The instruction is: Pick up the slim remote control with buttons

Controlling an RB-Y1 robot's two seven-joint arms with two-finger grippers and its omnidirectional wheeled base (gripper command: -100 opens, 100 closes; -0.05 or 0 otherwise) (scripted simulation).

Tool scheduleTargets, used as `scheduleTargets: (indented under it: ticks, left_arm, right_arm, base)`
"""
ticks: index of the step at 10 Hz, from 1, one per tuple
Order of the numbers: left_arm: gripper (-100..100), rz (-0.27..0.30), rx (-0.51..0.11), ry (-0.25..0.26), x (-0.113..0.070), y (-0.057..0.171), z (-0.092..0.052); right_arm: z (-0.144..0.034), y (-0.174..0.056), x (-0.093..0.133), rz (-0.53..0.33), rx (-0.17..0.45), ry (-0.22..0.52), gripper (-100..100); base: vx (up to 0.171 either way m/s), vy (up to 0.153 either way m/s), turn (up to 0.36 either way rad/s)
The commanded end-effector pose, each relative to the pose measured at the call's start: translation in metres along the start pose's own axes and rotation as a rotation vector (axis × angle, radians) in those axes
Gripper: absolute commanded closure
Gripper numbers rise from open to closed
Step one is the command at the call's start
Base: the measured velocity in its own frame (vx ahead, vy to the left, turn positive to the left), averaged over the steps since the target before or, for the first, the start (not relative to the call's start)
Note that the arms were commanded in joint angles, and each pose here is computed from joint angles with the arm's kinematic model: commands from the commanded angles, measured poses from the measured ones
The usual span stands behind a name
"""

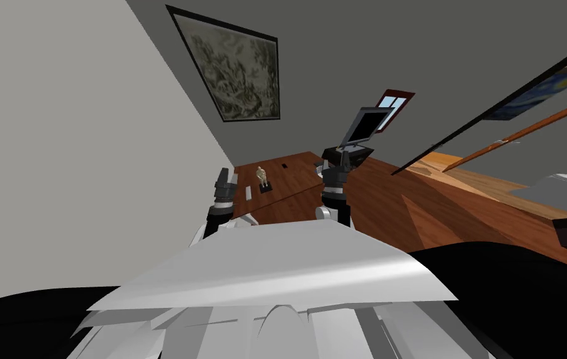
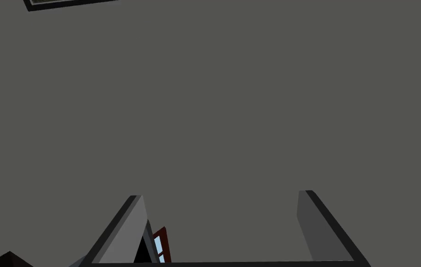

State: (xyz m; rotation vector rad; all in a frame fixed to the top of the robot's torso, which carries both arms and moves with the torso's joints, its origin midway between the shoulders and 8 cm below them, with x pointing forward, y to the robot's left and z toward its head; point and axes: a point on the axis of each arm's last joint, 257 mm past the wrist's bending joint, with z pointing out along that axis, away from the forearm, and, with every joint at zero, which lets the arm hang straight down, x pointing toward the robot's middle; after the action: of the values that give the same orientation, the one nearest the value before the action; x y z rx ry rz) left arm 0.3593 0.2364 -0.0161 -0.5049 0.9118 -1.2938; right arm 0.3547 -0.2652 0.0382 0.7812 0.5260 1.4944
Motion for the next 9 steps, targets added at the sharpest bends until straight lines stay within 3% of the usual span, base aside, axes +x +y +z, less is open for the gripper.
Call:
scheduleTargets:
  ticks: [1,2,3,4,5,6,7,8,9]
  left_arm:
    - [-100,-0.052,-0.011,0.062,0.017,0.004,-0.007]
    - [-100,-0.069,-0.012,0.071,0.018,0.004,-0.007]
    - [-100,-0.103,-0.027,0.118,0.03,0.008,-0.013]
    - [-100,-0.115,-0.028,0.121,0.03,0.008,-0.013]
    - [-100,-0.153,-0.05,0.171,0.044,0.014,-0.021]
    - [-100,-0.166,-0.051,0.171,0.044,0.014,-0.021]
    - [-100,-0.204,-0.079,0.223,0.057,0.021,-0.031]
    - [-100,-0.218,-0.081,0.222,0.057,0.021,-0.031]
    - [-100,-0.257,-0.116,0.274,0.071,0.029,-0.043]
  right_arm:
    - [0.0,0.0,0.0,0.0,0.0,0.0,0]
    - [0.0,0.0,0.0,0.0,0.0,0.0,0]
    - [0.0,0.0,0.0,0.0,0.0,0.0,0]
    - [0.0,0.0,0.0,0.0,0.0,0.0,0]
    - [0.0,0.0,0.0,0.0,0.0,0.0,0]
    - [0.0,0.0,0.0,0.0,0.0,0.0,0]
    - [0.0,0.0,0.0,0.0,0.0,0.0,0]
    - [0.0,0.0,0.0,0.0,0.0,0.0,0]
    - [0.0,0.0,0.0,0.0,0.0,0.0,0]
  base:
    - [0.0,-0.077,-0.329]
    - [0.003,-0.057,-0.066]
    - [0.004,-0.061,-0.168]
    - [0.006,-0.044,-0.098]
    - [0.01,-0.048,-0.228]
    - [0.007,-0.034,-0.101]
    - [0.012,-0.048,-0.193]
    - [0.007,-0.037,-0.117]
    - [0.005,-0.048,-0.255]
